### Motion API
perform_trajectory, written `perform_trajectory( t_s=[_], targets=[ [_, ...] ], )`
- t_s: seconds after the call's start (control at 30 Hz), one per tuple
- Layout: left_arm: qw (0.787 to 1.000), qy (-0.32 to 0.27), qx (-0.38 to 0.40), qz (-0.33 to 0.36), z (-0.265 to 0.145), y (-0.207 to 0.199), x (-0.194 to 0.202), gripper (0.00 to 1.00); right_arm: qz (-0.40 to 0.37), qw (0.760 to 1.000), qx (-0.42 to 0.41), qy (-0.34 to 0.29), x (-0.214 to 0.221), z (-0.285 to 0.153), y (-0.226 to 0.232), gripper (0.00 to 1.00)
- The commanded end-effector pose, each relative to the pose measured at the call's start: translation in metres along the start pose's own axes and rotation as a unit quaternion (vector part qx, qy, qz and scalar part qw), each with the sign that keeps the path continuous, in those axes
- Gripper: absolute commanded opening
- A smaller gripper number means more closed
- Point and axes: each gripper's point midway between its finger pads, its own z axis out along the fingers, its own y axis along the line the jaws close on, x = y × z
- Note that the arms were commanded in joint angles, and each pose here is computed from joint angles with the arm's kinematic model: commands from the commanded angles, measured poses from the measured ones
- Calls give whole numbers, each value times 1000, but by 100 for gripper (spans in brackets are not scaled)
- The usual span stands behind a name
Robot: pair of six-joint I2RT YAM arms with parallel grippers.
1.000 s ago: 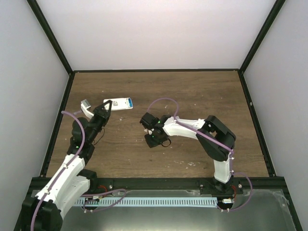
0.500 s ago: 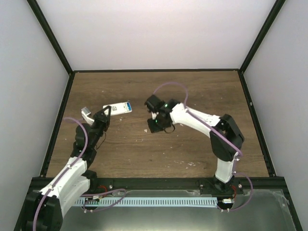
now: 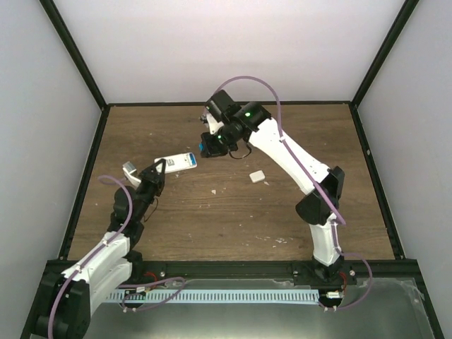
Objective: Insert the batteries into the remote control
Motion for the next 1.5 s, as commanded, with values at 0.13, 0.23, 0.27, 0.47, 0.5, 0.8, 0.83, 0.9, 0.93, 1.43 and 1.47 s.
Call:
perform_trajectory(
  t_s=[0.13, 0.23, 0.27, 0.47, 0.5, 0.8, 0.83, 0.9, 0.93, 1.43, 1.47],
  targets=[
    [998, 23, 51, 1, 3, -19, 14, 0, 23, 997, -20, 73, 27, 15, 6, 2],
    [998, 33, 51, 3, 4, -19, 21, 0, 26, 996, -20, 81, 32, 18, 6, 2],
    [998, 36, 52, 4, 5, -18, 22, 0, 26, 996, -20, 82, 33, 19, 7, 2],
    [997, 42, 60, 11, 6, -21, 28, 0, 41, 993, -21, 105, 45, 27, 7, 2],
    [997, 43, 61, 14, 6, -22, 29, 0, 42, 993, -18, 109, 47, 29, 6, 2],
    [996, 48, 69, 10, 10, -21, 35, 0, 65, 990, -14, 127, 57, 34, 3, 3],
    [996, 49, 69, 10, 10, -21, 36, 0, 67, 989, -12, 127, 57, 35, 2, 3],
    [996, 49, 69, 12, 11, -21, 36, 0, 71, 989, -11, 127, 56, 36, 2, 4],
    [996, 50, 70, 14, 11, -21, 36, 0, 74, 989, -10, 127, 56, 36, 1, 4],
    [996, 60, 60, 23, 9, -16, 40, 0, 108, 987, 13, 116, 47, 40, -15, 3],
    [996, 63, 61, 25, 9, -17, 41, 0, 109, 987, 14, 115, 46, 40, -16, 3]
  ],
)
